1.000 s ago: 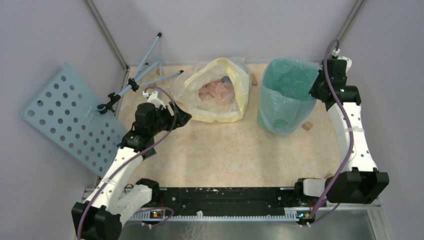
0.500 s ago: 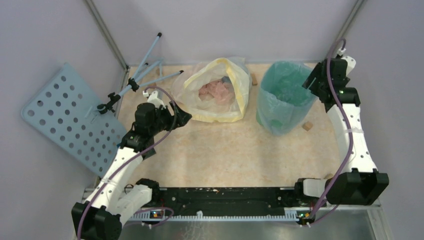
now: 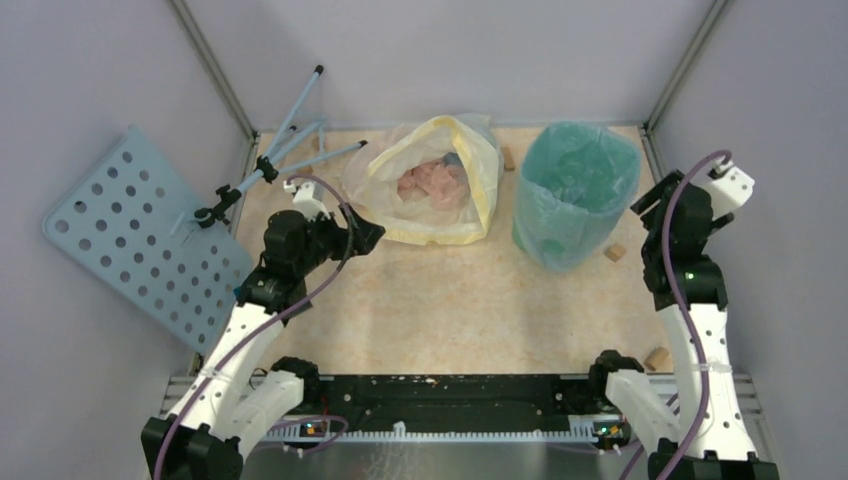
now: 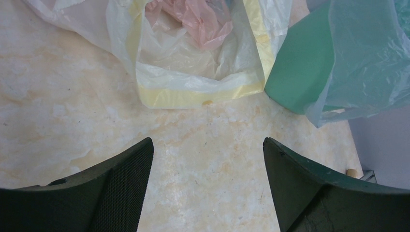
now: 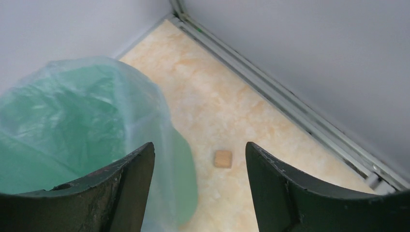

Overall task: Put the trash bags into the trash bin
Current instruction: Reset both arms

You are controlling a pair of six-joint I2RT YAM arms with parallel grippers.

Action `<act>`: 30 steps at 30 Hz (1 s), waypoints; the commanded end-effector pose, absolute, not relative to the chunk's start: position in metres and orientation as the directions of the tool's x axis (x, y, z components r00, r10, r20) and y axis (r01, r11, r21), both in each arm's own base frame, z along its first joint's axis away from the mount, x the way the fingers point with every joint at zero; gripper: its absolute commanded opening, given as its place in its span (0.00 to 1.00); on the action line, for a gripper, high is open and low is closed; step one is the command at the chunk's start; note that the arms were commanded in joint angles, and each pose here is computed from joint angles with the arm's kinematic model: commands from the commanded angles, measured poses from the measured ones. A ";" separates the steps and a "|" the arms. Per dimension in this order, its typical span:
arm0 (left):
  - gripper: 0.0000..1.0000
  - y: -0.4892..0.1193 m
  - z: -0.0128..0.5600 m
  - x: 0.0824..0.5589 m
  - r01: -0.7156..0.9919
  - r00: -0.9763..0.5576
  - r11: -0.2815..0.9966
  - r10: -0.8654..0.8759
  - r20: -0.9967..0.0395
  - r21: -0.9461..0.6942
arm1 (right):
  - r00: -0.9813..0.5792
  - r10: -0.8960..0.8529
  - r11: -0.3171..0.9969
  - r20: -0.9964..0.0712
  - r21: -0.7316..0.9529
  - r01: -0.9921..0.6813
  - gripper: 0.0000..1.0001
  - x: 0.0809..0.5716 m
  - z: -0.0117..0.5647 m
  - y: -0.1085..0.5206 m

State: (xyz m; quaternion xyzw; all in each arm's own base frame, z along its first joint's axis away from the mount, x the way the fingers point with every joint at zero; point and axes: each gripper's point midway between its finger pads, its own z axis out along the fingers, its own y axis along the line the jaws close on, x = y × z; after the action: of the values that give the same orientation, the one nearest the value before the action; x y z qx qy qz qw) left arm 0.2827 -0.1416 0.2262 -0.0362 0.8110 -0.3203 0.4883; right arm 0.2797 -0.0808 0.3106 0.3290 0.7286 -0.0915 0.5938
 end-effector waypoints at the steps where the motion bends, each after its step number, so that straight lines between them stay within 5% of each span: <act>1: 0.90 -0.145 0.237 0.283 0.319 -0.471 0.779 -0.363 -0.804 -0.539 | 0.054 0.392 0.615 -0.918 0.305 0.727 0.68 0.254 0.286 -0.108; 11: 0.97 -0.146 0.229 0.281 0.367 -0.443 0.784 -0.326 -0.836 -0.500 | -0.012 0.460 0.596 -0.888 0.299 0.746 0.67 0.237 0.188 -0.100; 19: 0.99 -0.139 0.211 0.288 0.388 -0.346 0.809 -0.316 -0.883 -0.441 | -0.066 0.332 0.901 -0.941 0.296 0.319 0.70 0.287 0.158 -0.039; 30: 0.99 -0.101 0.179 0.331 0.195 -0.262 0.929 -0.259 -0.930 -0.314 | -0.018 0.067 0.998 -0.998 0.067 0.009 0.73 0.321 0.152 -0.003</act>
State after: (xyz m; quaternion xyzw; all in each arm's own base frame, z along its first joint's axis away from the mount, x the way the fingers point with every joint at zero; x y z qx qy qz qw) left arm 0.3055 -0.1235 0.1609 -0.0083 0.8021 -0.2489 0.5427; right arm 0.2992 -0.0283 0.1083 0.1414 0.7749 -0.0079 0.6160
